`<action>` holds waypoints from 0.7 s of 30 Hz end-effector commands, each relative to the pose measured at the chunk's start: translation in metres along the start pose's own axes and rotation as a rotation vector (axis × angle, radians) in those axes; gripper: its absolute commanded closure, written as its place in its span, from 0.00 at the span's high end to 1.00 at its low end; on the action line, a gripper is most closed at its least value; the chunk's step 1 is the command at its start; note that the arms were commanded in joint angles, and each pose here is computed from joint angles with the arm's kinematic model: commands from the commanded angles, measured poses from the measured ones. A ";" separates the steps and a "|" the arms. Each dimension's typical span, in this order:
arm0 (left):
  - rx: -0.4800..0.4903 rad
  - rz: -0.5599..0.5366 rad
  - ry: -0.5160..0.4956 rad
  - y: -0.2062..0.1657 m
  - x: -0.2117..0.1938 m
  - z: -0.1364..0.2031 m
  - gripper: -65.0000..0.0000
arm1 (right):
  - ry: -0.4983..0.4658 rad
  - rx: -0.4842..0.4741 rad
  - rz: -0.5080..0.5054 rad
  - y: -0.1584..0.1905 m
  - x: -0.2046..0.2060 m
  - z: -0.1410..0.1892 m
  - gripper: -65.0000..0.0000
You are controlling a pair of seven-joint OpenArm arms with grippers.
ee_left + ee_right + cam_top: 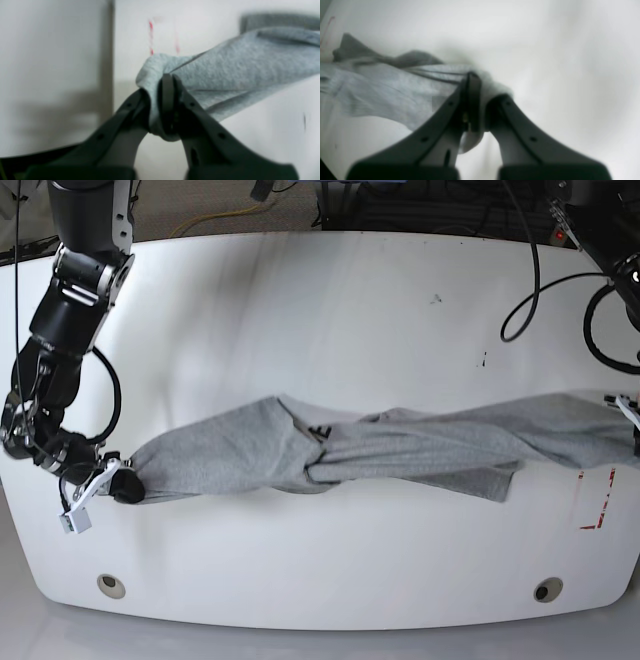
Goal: Fold the T-shirt properly
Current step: 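Lift and stretch the shirt with both grippers, then lay it down, then release the shirt with the left gripper and regrasp the shirt hem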
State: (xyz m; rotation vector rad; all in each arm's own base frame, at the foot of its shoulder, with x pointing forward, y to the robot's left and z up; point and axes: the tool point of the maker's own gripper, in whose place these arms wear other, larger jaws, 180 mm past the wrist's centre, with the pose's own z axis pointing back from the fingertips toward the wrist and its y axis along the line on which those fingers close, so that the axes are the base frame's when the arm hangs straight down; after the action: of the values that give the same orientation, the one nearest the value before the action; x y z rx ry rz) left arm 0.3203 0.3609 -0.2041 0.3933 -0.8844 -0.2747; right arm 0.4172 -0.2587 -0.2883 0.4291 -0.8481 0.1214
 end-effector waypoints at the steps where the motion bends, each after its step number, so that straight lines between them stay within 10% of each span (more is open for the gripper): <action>1: 0.003 -0.030 0.033 -0.002 -0.017 0.005 0.03 | -0.069 0.001 0.029 0.003 0.014 0.012 0.00; 13: -0.100 -0.068 0.223 -0.039 -0.101 0.015 0.07 | 0.033 0.015 0.000 0.013 -0.062 0.013 0.00; 21: -0.181 -0.110 0.292 -0.065 -0.127 0.017 0.72 | 0.074 0.012 -0.021 0.012 -0.090 0.015 0.00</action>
State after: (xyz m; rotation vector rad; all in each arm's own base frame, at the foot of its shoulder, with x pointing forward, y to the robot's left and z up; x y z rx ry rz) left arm 0.2216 0.3488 -0.3179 0.2972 -0.5227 -0.3644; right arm 0.3324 -0.2412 -0.3633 0.4553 -0.6925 0.1111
